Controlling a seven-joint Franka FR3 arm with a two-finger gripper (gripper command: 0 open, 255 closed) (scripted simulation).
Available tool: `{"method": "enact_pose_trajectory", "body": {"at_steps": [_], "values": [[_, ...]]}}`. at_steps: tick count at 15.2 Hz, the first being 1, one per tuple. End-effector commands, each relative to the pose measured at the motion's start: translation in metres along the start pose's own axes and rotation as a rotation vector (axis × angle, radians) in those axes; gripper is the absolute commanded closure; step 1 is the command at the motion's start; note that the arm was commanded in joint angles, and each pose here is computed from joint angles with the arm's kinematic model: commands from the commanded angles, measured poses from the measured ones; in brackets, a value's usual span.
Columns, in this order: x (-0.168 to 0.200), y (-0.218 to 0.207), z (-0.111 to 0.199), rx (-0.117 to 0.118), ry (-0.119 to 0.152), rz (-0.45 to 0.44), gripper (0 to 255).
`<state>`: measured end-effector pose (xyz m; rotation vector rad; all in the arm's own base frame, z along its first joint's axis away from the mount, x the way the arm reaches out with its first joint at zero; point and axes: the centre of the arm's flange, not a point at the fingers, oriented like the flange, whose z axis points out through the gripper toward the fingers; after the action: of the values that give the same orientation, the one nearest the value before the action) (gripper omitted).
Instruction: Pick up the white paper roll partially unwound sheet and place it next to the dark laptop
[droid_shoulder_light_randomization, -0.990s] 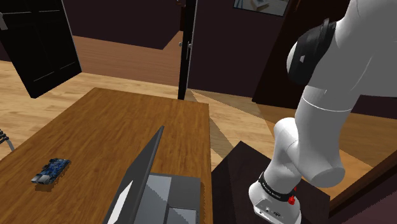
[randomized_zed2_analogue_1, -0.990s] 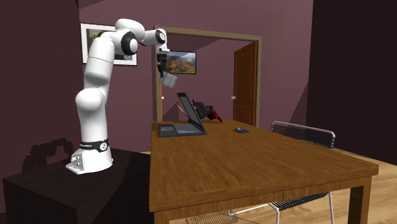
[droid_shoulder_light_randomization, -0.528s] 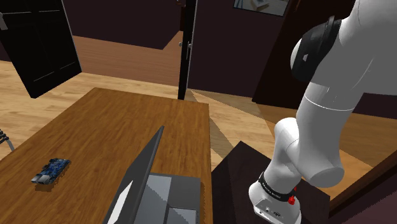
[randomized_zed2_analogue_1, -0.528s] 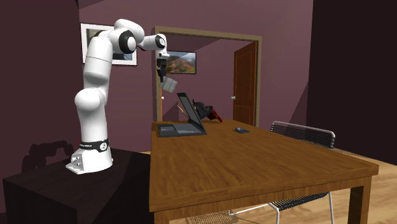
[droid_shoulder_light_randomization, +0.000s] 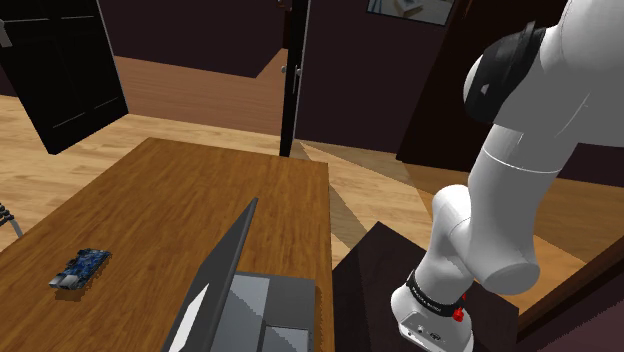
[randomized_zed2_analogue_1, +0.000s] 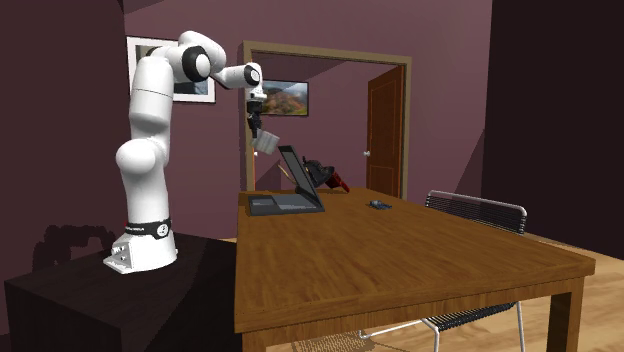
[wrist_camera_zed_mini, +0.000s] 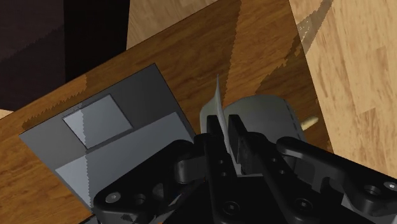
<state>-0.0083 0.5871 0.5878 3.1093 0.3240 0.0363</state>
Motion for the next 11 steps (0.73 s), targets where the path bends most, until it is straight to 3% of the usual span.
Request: {"method": "enact_pose_trajectory", "body": {"at_steps": [1, 11], "values": [[0.0, 0.0, 0.01, 0.001, 0.0, 0.0, 255], [-0.001, -0.001, 0.063, 0.001, 0.0, 0.0, 255]]}}
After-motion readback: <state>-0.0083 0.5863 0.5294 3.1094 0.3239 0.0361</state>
